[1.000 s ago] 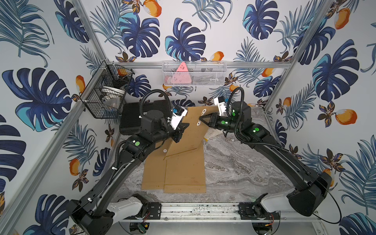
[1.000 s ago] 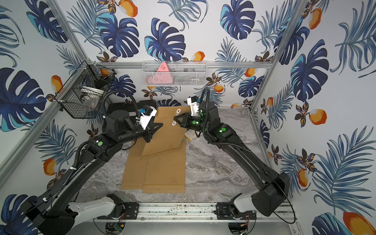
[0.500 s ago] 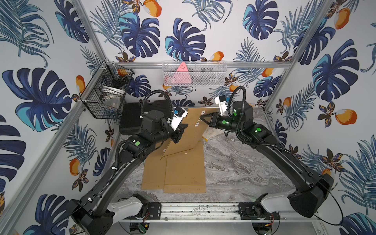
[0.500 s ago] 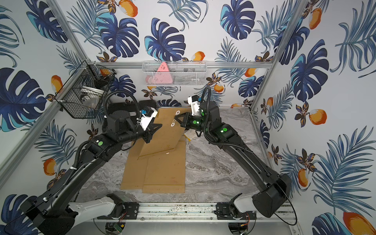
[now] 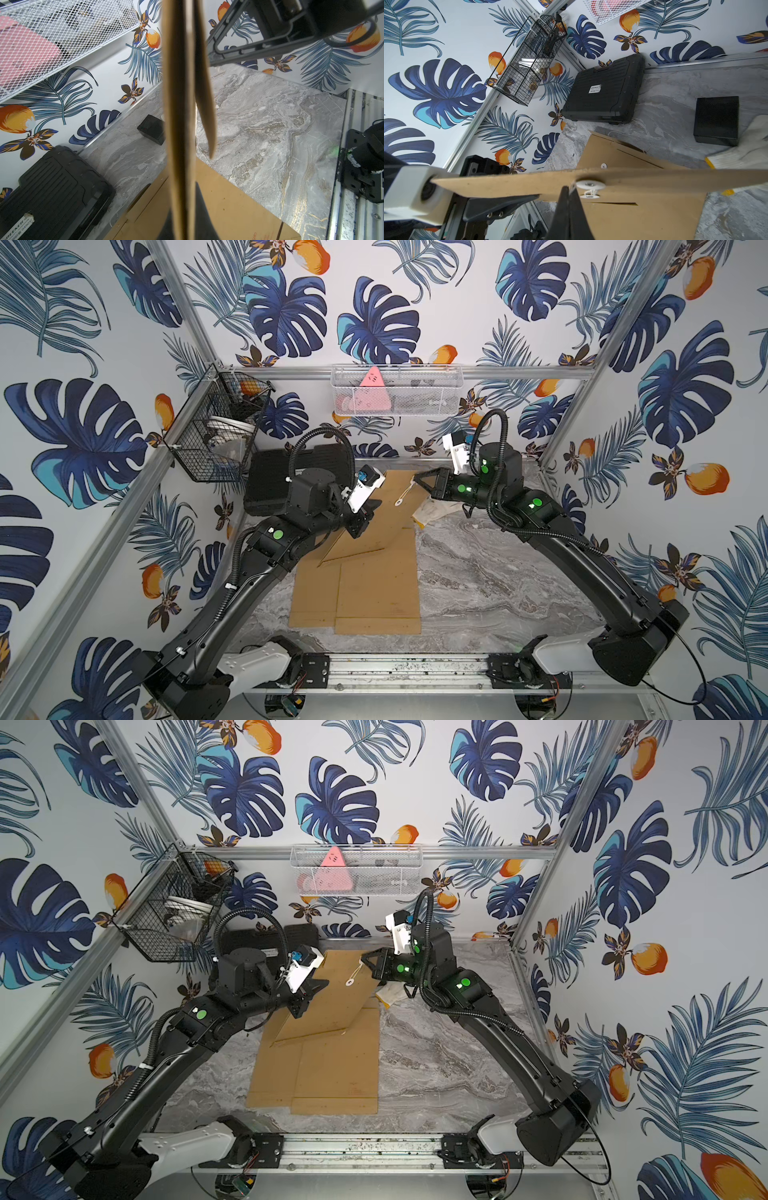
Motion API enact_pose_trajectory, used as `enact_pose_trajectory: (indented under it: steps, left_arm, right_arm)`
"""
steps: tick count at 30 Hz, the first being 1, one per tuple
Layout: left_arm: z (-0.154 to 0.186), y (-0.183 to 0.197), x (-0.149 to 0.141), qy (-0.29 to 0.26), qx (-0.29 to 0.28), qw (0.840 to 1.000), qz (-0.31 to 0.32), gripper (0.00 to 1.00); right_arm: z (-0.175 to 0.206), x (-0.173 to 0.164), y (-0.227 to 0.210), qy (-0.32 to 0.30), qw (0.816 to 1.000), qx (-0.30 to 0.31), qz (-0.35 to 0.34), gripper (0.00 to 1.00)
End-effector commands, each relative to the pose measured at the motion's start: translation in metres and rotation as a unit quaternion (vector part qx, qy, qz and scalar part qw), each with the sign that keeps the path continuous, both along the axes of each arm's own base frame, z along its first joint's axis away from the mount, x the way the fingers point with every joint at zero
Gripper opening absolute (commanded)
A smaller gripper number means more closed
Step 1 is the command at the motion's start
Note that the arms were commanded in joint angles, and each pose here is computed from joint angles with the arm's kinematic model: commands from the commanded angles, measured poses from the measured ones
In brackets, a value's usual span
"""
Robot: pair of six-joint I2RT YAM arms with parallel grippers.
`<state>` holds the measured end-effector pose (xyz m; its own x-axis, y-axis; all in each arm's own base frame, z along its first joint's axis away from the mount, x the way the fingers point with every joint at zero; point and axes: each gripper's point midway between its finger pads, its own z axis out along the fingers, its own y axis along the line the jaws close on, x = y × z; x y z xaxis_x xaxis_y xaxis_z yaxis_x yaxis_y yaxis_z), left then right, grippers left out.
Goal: Open the file bag
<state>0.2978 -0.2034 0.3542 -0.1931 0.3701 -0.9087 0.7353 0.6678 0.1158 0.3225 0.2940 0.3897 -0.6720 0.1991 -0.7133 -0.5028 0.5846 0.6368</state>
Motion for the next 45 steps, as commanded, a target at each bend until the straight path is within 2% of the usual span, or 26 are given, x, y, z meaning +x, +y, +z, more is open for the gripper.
enact_pose_trajectory:
  steps: [1, 10, 16, 21, 28, 34, 39, 45]
  left_arm:
    - [0.008, -0.006, -0.006, -0.019, -0.005, 0.999, -0.027, 0.00]
    - [0.011, -0.009, -0.018, -0.020, -0.025, 0.998, -0.048, 0.00]
    - [0.020, -0.008, -0.026, -0.023, -0.061, 0.997, -0.045, 0.00]
    - [0.032, -0.004, -0.027, -0.026, -0.110, 0.993, -0.020, 0.00]
    - [0.052, -0.007, -0.025, -0.018, -0.190, 0.981, -0.011, 0.00]
    - [0.058, -0.012, -0.015, -0.012, -0.233, 0.972, -0.003, 0.00]
    - [0.053, -0.019, 0.003, 0.002, -0.226, 0.974, 0.011, 0.00]
    - [0.038, -0.031, 0.024, 0.001, -0.175, 0.984, 0.038, 0.00]
  right_arm:
    - [0.001, 0.001, -0.012, -0.018, 0.999, -0.029, -0.018, 0.00]
    - [-0.006, 0.000, -0.033, -0.029, 0.996, -0.072, -0.045, 0.00]
    - [-0.011, -0.002, -0.037, -0.030, 0.995, -0.086, -0.045, 0.00]
    - [-0.015, -0.005, -0.038, -0.033, 0.995, -0.090, -0.041, 0.00]
    - [-0.010, -0.018, -0.023, -0.050, 0.996, -0.065, 0.018, 0.00]
    - [-0.016, -0.019, -0.025, -0.059, 0.994, -0.088, 0.022, 0.00]
    - [-0.031, -0.017, -0.025, -0.047, 0.993, -0.103, 0.026, 0.00]
    - [-0.047, -0.014, -0.026, -0.033, 0.992, -0.117, 0.014, 0.00]
